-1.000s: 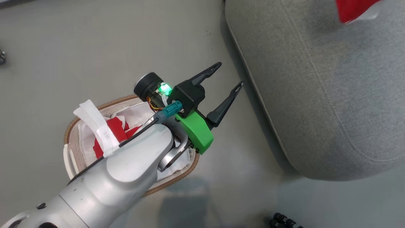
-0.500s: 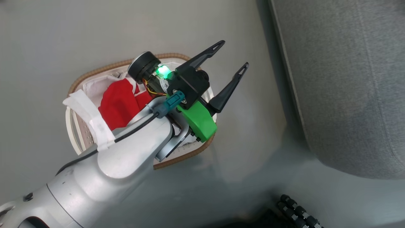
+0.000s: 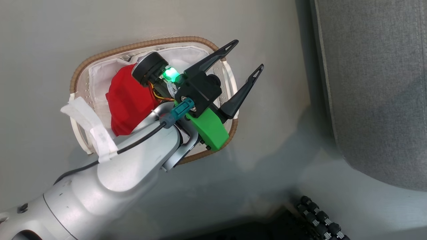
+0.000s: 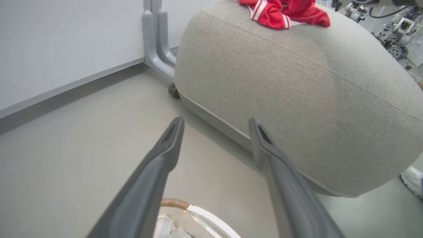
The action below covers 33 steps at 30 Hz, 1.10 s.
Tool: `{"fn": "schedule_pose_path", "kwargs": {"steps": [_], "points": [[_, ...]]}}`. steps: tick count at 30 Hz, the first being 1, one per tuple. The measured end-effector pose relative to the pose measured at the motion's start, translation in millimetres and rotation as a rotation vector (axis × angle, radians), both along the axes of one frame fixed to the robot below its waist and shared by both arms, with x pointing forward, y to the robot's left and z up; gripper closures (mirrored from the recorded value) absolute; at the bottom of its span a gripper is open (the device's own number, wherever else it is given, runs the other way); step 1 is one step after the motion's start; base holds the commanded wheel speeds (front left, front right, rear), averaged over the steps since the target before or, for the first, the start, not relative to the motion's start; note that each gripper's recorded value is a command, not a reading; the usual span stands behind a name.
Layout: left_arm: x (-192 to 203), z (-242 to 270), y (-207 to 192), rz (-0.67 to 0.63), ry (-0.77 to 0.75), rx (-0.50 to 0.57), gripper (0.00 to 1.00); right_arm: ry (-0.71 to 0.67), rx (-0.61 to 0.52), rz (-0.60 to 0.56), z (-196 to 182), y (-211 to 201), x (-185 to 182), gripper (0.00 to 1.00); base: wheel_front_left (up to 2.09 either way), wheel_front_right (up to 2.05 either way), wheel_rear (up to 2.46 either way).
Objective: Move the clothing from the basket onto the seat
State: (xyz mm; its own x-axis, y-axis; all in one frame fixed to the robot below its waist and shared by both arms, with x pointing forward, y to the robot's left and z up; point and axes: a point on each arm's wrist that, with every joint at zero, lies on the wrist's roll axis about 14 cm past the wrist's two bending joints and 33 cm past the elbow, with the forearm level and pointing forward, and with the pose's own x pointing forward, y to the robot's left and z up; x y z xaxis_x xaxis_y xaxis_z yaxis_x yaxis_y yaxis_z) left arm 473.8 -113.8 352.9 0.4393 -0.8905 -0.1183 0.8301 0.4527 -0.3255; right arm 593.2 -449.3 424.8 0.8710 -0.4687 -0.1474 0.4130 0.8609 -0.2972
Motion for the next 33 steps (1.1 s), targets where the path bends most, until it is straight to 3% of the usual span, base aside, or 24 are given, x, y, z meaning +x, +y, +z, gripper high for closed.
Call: {"fn": "schedule_pose_path", "kwargs": {"steps": [1,2,3,11,20,26,29,33], "points": [[0.2,1.0,-0.1,-0.001,-0.003,0.000,0.00,0.004,0.007,-0.005,-2.0,0.2,-2.1,0.51,0.00,0.00,0.00],[0.3,2.3,-0.5,-0.001,-0.005,-0.001,0.00,0.005,0.013,-0.009,-3.1,0.5,-4.0,0.03,0.00,0.00,0.00],[1.2,3.2,-0.4,0.001,-0.006,-0.003,0.00,0.007,0.015,-0.008,-4.2,1.7,-5.0,0.00,0.00,0.00,0.00],[14.0,17.3,6.2,0.058,-0.034,-0.019,0.00,0.013,0.020,0.003,-1.1,10.8,-22.3,0.00,0.00,0.00,0.00],[23.9,43.1,23.0,0.161,-0.052,-0.036,0.00,-0.064,-0.037,0.064,45.0,23.2,-33.6,0.00,0.00,0.00,0.00],[22.0,63.7,41.8,0.245,-0.058,-0.029,0.00,-0.131,-0.036,0.148,75.5,53.6,-36.2,0.00,0.00,0.00,0.00],[30.4,93.6,77.7,0.395,-0.079,-0.054,0.00,-0.193,0.034,0.226,87.3,96.3,-43.4,0.00,0.00,0.00,0.00],[23.3,103.3,111.4,0.503,-0.091,-0.038,0.00,-0.224,0.079,0.282,90.9,128.1,-56.0,0.00,0.00,0.00,0.00]]}}
